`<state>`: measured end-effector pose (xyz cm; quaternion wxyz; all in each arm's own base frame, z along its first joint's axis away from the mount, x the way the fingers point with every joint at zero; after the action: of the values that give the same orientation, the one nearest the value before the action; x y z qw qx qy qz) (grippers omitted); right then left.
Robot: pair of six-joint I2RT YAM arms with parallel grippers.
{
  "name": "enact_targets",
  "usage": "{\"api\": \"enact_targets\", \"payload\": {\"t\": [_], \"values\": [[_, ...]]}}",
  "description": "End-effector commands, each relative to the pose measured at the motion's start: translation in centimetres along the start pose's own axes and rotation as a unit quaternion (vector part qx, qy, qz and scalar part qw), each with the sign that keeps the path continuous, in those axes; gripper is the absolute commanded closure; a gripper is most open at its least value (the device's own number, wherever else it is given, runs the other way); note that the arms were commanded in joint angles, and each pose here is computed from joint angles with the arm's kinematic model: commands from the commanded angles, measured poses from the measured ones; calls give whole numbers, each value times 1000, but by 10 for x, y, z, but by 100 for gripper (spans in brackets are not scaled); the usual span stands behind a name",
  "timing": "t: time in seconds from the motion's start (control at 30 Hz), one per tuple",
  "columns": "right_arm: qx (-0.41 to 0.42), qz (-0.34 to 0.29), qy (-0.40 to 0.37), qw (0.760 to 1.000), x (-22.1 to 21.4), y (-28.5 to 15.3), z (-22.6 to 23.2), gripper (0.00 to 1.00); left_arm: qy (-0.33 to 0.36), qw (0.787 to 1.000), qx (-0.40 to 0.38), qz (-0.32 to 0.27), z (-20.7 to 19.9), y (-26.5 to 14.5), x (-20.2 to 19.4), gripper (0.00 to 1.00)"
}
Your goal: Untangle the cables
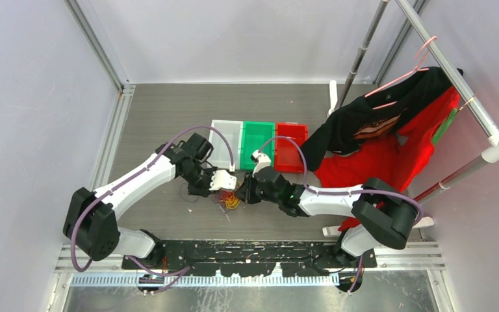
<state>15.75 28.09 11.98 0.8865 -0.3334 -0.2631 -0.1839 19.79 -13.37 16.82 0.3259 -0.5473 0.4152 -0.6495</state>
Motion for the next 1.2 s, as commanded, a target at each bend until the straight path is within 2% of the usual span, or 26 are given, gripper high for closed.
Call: {"api": "enact_targets", "payload": {"t": [0.0,0.03,0.2,0.37,0.43,0.5,0.53,0.7,0.73,0.83,1.0,1.17], "values": [[33,-23,12,999,15,-5,13,99,22,999,-38,1,-12,-13,2,64],[33,-24,12,999,16,-5,13,99,18,999,-45,1,-14,-10,0,54],[35,-17,15,999,15,-5,12,99,6,999,-40,-7,-15,6,-5,17],[41,-12,20,999,14,-2,13,99,-4,999,18,-28,4,20,-2,16],[43,-10,23,999,14,0,13,99,-10,999,21,-31,9,25,-2,20],[43,-10,25,999,14,0,13,99,-7,999,10,-30,10,31,-3,31],[42,-12,26,999,15,1,12,99,-8,1000,6,-28,10,33,-4,39],[40,-21,34,998,19,-3,11,99,-21,1000,-8,-12,1,35,-11,92],[36,-25,35,998,20,-4,10,99,-23,1000,-1,-8,-1,31,-11,98],[24,-35,36,998,22,-7,6,99,-29,999,24,2,-7,7,-9,100],[-7,-47,34,998,22,-15,-6,99,-47,998,47,-14,-26,-49,-2,100],[-39,-59,25,997,21,-25,-15,99,-59,993,98,-14,-34,-85,-4,100]]}}
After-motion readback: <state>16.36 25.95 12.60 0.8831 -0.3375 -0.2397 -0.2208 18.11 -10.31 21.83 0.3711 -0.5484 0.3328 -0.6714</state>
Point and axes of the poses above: each gripper's point midway between its finger pads, its own y axis out along the fingers, its own z axis along the line the jaws close on, x = y × z, the point moved 9 cm from there along -y, back along the fingers, and after that the axes turned 4 degrees about y, right-handed, at the moved point
